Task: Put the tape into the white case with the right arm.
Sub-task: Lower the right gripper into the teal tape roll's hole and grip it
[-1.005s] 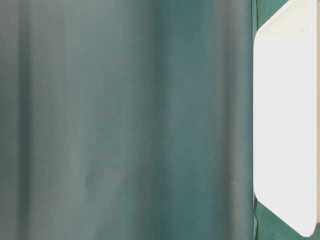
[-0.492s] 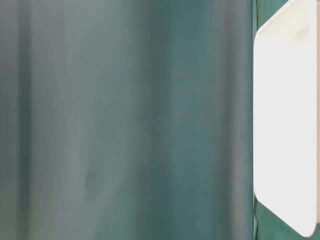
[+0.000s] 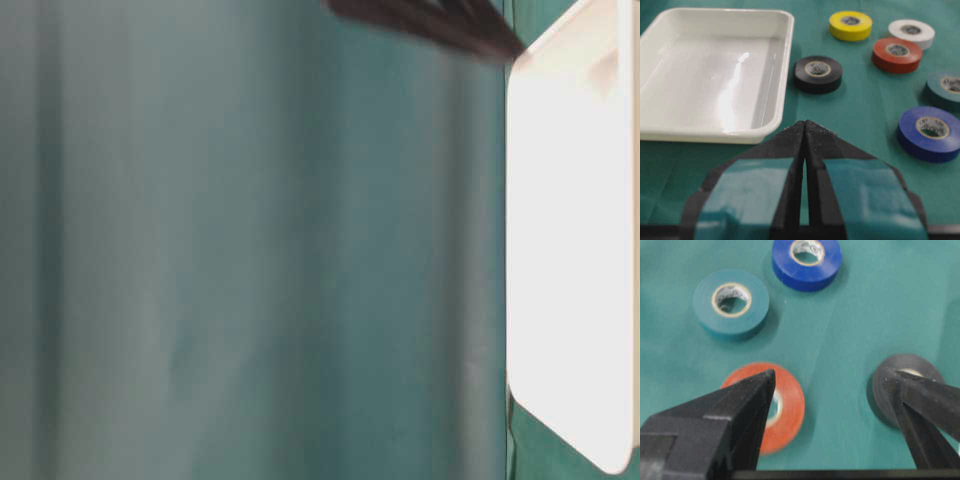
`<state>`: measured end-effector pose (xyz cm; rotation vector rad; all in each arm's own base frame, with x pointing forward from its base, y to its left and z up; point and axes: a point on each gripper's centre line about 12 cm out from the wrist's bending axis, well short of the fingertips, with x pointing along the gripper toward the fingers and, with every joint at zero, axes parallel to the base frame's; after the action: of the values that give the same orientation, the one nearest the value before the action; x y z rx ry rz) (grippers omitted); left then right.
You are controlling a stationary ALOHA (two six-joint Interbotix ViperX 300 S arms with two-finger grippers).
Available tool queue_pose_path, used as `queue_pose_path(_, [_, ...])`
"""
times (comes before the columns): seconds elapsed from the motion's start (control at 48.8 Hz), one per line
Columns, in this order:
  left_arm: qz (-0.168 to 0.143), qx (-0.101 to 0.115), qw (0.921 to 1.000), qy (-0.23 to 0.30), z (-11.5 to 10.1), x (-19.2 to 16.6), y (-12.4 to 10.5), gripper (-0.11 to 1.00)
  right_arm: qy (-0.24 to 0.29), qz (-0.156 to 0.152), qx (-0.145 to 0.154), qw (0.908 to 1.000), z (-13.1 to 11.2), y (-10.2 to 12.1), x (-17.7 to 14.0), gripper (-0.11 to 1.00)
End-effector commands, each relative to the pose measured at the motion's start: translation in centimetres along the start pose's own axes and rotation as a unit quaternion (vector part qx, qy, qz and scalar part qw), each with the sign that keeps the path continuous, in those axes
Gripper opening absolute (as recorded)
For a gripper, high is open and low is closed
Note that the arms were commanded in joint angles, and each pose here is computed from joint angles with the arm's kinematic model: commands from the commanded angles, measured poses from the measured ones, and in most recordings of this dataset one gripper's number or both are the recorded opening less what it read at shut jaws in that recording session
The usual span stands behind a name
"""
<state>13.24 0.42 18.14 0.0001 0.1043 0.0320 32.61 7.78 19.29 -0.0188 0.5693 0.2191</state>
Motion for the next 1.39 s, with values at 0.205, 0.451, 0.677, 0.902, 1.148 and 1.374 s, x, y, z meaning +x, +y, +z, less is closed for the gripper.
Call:
queue_pose_path(0.205, [0.002, -0.002, 0.9999, -0.011, 0.6, 0.0, 0.0, 0.0, 0.027, 0.007, -0.006, 0.9996, 3.3, 1.3, 6.2, 0.86])
queue_pose_path(0.451, [0.002, -0.002, 0.9999, -0.013, 0.6, -0.1, 0.0, 0.0, 0.041, 0.015, -0.013, 0.999, 4.7, 2.6, 9.1, 0.86])
queue_pose_path(0.677, [0.002, -0.003, 0.9999, -0.014, 0.7, -0.1, 0.0, 0.0, 0.042, 0.022, -0.007, 0.9989, 5.2, 3.6, 10.6, 0.86])
queue_pose_path(0.902, [0.002, -0.004, 0.9999, -0.013, 0.6, -0.1, 0.0, 0.0, 0.049, 0.021, -0.004, 0.9986, 5.1, 3.6, 11.1, 0.86])
queue_pose_path(1.148, [0.002, -0.005, 0.9999, -0.014, 0.6, -0.1, 0.0, 0.0, 0.064, 0.019, -0.006, 0.9977, 4.0, 3.5, 11.8, 0.86])
queue_pose_path(1.374, [0.002, -0.005, 0.9999, -0.012, 0.5, -0.1, 0.0, 0.0, 0.087, 0.017, -0.007, 0.996, 2.2, 3.5, 13.2, 0.86])
